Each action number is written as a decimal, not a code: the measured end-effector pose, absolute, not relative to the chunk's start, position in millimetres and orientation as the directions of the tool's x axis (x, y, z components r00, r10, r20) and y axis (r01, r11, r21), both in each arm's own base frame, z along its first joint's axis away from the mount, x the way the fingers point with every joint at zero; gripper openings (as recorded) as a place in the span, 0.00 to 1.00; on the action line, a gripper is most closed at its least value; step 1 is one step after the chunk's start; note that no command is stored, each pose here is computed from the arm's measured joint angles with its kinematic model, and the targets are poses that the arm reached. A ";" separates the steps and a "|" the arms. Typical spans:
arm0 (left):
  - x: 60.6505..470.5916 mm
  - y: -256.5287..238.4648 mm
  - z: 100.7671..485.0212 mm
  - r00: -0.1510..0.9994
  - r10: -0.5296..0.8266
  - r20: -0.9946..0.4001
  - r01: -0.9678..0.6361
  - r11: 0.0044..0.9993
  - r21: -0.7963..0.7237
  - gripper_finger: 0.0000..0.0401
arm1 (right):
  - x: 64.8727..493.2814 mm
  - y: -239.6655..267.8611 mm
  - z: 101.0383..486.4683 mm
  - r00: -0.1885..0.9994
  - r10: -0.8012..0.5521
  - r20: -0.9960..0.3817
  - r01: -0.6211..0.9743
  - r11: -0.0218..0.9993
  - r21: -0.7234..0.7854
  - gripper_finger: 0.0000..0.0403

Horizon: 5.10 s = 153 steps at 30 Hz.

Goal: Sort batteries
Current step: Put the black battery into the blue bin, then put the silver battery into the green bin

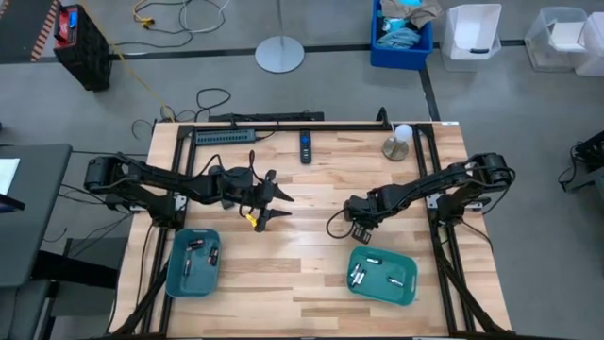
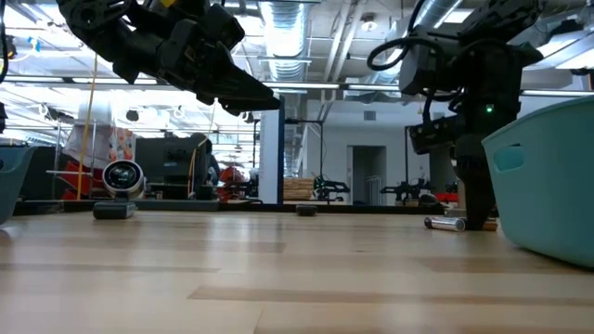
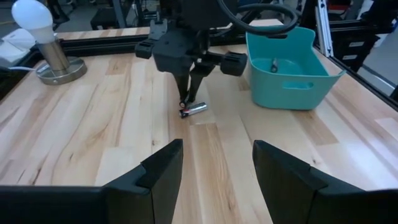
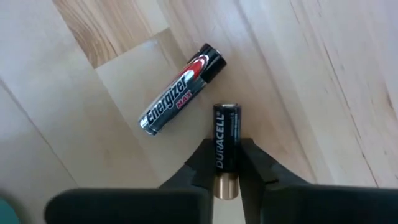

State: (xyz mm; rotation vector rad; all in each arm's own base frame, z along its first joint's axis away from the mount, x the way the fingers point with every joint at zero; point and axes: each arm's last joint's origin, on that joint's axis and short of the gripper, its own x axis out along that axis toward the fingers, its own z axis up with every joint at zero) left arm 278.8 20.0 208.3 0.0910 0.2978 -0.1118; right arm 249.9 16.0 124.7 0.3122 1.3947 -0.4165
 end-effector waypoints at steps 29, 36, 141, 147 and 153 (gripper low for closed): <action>279.2 20.4 209.5 0.954 -0.084 -0.287 0.112 0.990 0.082 0.47 | 266.6 -0.3 148.8 0.103 -0.194 -0.976 0.472 0.873 -0.123 0.06; 280.6 22.5 214.3 0.970 -0.013 -0.241 0.035 0.996 0.086 0.47 | 285.2 -13.9 169.1 0.194 -0.278 -0.941 0.459 0.873 -0.163 0.06; 111.6 0.9 268.7 0.945 0.313 -0.096 -0.308 0.949 0.064 0.47 | 579.3 39.1 204.5 0.894 -0.099 -0.438 0.049 0.991 -0.124 0.03; 115.3 0.5 270.8 0.947 0.313 -0.076 -0.309 0.949 0.057 0.47 | 574.1 44.3 180.0 0.928 -0.095 -0.361 0.061 0.993 -0.105 0.01; 116.2 0.3 269.8 0.947 0.311 -0.085 -0.308 0.950 0.047 0.47 | 529.2 40.5 170.9 0.976 -0.087 -0.197 0.086 0.996 -0.012 0.00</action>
